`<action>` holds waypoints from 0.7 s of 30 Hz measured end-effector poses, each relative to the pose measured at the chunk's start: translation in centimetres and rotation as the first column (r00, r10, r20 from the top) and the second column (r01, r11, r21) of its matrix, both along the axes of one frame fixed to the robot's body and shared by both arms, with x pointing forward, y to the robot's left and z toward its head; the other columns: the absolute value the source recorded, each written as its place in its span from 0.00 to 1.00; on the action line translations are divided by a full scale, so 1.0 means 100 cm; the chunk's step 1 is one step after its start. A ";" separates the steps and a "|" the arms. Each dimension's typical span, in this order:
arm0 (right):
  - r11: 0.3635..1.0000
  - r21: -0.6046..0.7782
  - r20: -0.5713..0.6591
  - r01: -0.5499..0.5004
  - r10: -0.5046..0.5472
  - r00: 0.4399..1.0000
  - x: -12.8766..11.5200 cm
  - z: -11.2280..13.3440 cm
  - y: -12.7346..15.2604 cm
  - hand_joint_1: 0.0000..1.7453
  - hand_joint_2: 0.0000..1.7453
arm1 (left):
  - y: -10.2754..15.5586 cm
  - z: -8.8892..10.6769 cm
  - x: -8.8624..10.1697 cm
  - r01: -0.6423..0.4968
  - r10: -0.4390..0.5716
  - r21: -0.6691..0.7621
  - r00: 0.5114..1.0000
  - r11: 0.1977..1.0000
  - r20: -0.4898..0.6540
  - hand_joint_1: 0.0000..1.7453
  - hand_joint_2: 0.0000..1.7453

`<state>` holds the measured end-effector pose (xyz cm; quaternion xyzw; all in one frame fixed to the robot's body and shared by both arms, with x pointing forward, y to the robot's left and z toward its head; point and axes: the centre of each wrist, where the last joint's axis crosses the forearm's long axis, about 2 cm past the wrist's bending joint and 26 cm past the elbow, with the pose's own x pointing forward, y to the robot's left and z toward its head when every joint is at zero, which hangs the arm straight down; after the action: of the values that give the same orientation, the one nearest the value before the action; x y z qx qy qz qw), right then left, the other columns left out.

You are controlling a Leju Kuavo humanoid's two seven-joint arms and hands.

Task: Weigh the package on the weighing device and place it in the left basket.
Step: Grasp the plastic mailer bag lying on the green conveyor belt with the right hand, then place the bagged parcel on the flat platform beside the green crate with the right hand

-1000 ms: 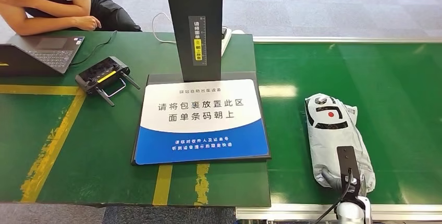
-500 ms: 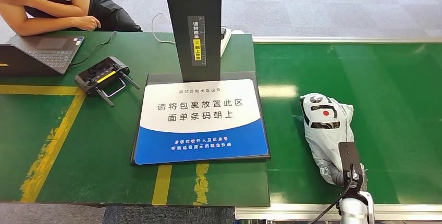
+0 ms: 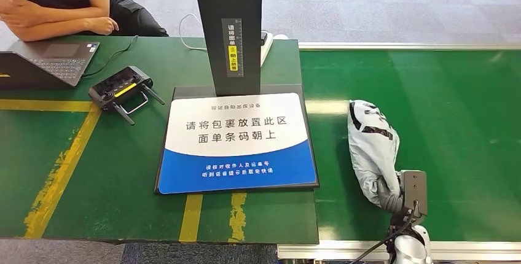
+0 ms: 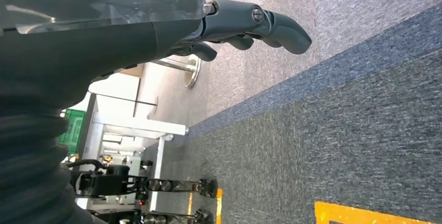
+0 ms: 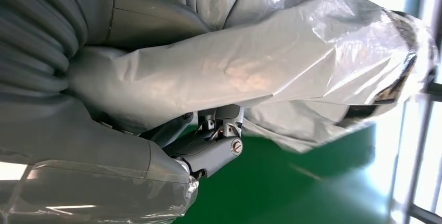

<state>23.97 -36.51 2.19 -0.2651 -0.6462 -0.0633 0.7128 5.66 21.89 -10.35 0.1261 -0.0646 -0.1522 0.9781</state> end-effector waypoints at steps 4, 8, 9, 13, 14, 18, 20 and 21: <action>0.996 0.025 0.259 0.089 -0.092 0.962 0.000 0.015 0.002 1.00 1.00 | 0.000 0.000 0.000 0.005 -0.005 0.001 1.000 1.000 -0.002 0.00 1.00; 0.972 0.042 0.461 0.232 -0.225 0.858 0.002 0.043 0.002 1.00 1.00 | 0.000 0.000 0.000 0.009 -0.009 0.003 1.000 1.000 -0.006 0.00 1.00; 0.963 0.043 0.499 0.265 -0.251 0.830 0.002 0.051 0.002 1.00 1.00 | 0.000 0.000 0.000 0.011 -0.011 0.004 1.000 1.000 -0.007 0.00 1.00; 0.924 0.024 0.616 0.382 -0.315 0.722 -0.004 0.078 0.003 1.00 1.00 | 0.000 0.000 0.000 0.017 -0.017 0.006 1.000 1.000 -0.009 0.00 1.00; 0.917 0.021 0.634 0.397 -0.319 0.704 -0.006 0.084 0.003 1.00 1.00 | 0.000 0.000 0.000 0.018 -0.018 0.006 1.000 1.000 -0.009 0.00 1.00; 0.908 0.012 0.680 0.418 -0.314 0.662 -0.009 0.100 0.003 1.00 1.00 | 0.000 0.000 0.001 0.019 -0.019 0.006 1.000 1.000 -0.009 0.00 1.00; 0.906 0.009 0.692 0.422 -0.310 0.651 -0.010 0.104 0.002 1.00 1.00 | 0.000 0.000 0.001 0.019 -0.019 0.006 1.000 1.000 -0.009 0.00 1.00; 0.904 0.009 0.698 0.427 -0.311 0.645 -0.011 0.106 0.002 1.00 1.00 | 0.000 0.000 0.001 0.019 -0.019 0.006 1.000 1.000 -0.009 0.00 1.00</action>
<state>22.90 -36.31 12.78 -0.4041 -0.7974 -0.2497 0.3722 5.71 21.88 -10.34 0.1276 -0.0609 -0.1621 0.9766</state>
